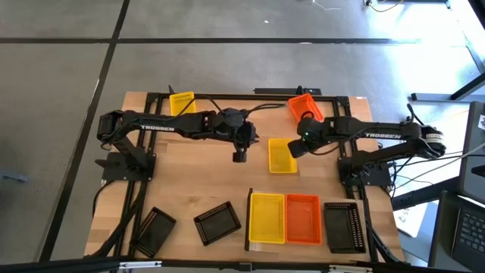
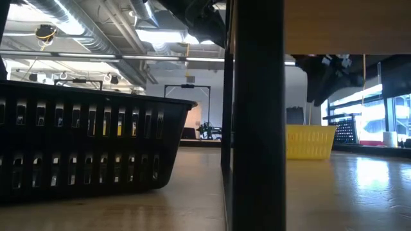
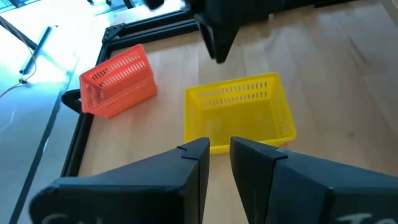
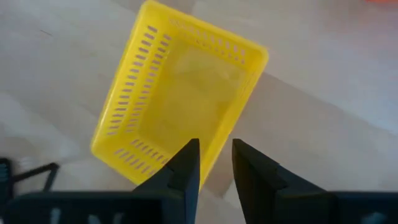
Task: Stack baskets on shelf by color
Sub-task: Stack the bottom yellow bin on top of the yellow bin
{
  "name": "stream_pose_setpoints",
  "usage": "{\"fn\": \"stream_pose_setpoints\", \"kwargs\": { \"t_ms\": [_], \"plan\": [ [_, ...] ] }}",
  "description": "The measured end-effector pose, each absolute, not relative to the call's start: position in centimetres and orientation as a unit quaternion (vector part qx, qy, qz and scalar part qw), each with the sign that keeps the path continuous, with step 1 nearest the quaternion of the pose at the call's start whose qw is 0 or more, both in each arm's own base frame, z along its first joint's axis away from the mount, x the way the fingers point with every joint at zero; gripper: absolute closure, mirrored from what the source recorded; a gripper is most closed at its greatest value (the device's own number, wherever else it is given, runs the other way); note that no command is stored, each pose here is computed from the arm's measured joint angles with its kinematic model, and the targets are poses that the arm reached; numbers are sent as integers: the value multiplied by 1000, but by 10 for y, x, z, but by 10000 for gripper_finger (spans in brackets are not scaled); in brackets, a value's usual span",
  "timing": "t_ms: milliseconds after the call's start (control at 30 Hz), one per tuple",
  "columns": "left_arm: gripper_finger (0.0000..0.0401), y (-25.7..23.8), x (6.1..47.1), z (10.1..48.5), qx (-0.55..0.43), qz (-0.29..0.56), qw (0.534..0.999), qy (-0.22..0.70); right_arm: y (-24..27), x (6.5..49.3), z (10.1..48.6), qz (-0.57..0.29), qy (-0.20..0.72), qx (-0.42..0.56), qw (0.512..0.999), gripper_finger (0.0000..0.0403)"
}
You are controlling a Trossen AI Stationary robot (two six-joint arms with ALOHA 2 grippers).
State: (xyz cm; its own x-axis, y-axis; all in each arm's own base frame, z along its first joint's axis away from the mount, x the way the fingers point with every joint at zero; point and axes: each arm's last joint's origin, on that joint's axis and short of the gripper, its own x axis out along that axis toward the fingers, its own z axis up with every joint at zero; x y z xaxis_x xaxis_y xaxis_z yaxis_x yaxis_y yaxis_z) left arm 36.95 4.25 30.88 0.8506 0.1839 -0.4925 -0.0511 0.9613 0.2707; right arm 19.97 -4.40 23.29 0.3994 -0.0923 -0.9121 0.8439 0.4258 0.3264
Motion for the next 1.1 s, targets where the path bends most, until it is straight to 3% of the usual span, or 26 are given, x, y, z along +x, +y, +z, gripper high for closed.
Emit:
{"fn": "stream_pose_setpoints", "kwargs": {
  "t_ms": [733, 1100],
  "plan": [
    [344, 43, 370, 309, 125, 62, 954, 266, -49, 195, 192, -351, 398, 467, 708, 312],
    [344, 43, 370, 309, 125, 63, 954, 264, -49, 196, 173, -376, 404, 495, 671, 312]
  ]
}}
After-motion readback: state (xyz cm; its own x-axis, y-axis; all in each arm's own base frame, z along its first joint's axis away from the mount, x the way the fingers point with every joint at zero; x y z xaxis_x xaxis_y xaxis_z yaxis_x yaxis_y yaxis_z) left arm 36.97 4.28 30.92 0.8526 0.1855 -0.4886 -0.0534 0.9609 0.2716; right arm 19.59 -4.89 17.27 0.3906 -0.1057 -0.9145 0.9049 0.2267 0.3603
